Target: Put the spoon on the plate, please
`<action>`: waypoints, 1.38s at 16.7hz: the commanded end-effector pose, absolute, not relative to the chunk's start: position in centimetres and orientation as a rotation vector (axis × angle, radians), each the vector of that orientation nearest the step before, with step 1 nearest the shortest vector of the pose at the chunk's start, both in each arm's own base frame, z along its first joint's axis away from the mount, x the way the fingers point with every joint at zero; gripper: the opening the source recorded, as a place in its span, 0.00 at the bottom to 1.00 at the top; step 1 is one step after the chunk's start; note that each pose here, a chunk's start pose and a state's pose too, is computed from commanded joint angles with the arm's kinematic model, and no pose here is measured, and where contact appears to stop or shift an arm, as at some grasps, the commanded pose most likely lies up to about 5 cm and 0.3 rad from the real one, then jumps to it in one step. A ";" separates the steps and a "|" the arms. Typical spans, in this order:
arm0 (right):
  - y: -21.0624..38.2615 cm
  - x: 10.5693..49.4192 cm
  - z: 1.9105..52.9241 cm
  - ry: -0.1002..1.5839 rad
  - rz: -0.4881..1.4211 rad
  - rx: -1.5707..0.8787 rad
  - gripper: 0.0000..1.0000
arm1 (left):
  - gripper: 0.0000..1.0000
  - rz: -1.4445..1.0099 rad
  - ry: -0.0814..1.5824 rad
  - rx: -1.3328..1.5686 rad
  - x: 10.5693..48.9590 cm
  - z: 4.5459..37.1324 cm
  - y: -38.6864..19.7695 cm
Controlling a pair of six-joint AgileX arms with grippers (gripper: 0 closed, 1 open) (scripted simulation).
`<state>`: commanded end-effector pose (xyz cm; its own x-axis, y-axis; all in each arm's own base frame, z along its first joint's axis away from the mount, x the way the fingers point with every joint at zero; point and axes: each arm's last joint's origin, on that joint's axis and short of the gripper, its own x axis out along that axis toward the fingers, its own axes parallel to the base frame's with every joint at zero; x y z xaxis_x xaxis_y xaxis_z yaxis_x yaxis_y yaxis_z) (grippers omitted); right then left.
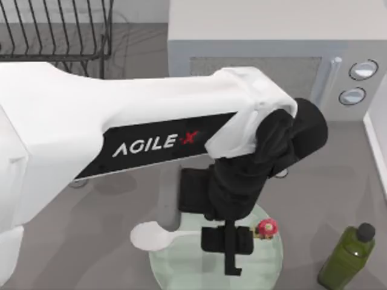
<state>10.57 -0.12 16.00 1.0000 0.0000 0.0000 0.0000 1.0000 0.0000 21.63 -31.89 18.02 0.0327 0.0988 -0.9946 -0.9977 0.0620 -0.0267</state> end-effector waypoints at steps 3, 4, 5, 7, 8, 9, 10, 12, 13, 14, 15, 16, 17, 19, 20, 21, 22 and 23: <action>-0.1 10.6 16.0 0.000 0.000 0.000 1.00 | 0.00 1.159 1.134 -1.136 21.8 18.1 -32.3; -0.1 10.6 16.0 0.000 0.000 0.000 1.00 | 0.00 1.144 1.129 -1.152 21.9 18.2 -32.5; -0.1 10.6 16.0 0.000 0.000 0.000 1.00 | 0.00 1.126 1.125 -1.171 22.0 18.3 -32.7; -0.1 10.6 16.0 0.000 0.000 0.000 1.00 | 0.00 1.086 1.114 -1.213 22.3 18.6 -33.2; -0.1 10.6 16.0 0.000 0.000 0.000 1.00 | 0.00 1.065 1.109 -1.234 22.4 18.8 -33.4; -0.1 10.6 16.0 0.000 0.000 0.000 1.00 | 0.00 1.045 1.105 -1.255 22.5 19.0 -33.6; -0.1 10.6 16.0 0.000 0.000 0.000 1.00 | 0.00 1.026 1.101 -1.274 22.7 19.1 -33.8; -0.1 10.6 16.0 0.000 0.000 0.000 1.00 | 0.00 0.992 1.096 -1.309 22.9 19.4 -33.9; -0.1 10.6 16.0 0.000 0.000 0.000 1.00 | 0.00 0.979 1.095 -1.323 23.1 19.6 -33.9; -0.1 10.6 16.0 0.000 0.000 0.000 1.00 | 0.00 0.970 1.093 -1.335 23.2 19.7 -33.9; -0.1 10.6 16.0 0.000 0.000 0.000 1.00 | 0.00 0.965 1.093 -1.343 23.3 19.7 -33.8; -0.1 10.6 16.0 0.000 0.000 0.000 1.00 | 0.00 0.962 1.093 -1.349 23.3 19.7 -33.8; -0.1 10.6 16.0 0.000 0.000 0.000 1.00 | 0.00 0.963 1.095 -1.352 23.4 19.7 -33.7; -0.1 10.6 16.0 0.000 0.000 0.000 1.00 | 0.00 0.973 1.103 -1.347 23.3 19.4 -33.4; -0.1 10.6 16.0 0.000 0.000 0.000 1.00 | 0.00 0.984 1.108 -1.336 23.2 19.2 -33.2; -0.1 10.6 16.0 0.000 0.000 0.000 1.00 | 0.00 0.999 1.113 -1.321 23.2 18.8 -33.1; -0.1 10.6 16.0 0.000 0.000 0.000 1.00 | 0.00 1.016 1.117 -1.300 23.0 18.4 -32.8; -0.1 10.6 16.0 0.000 0.000 0.000 1.00 | 0.00 1.036 1.121 -1.276 22.9 17.9 -32.6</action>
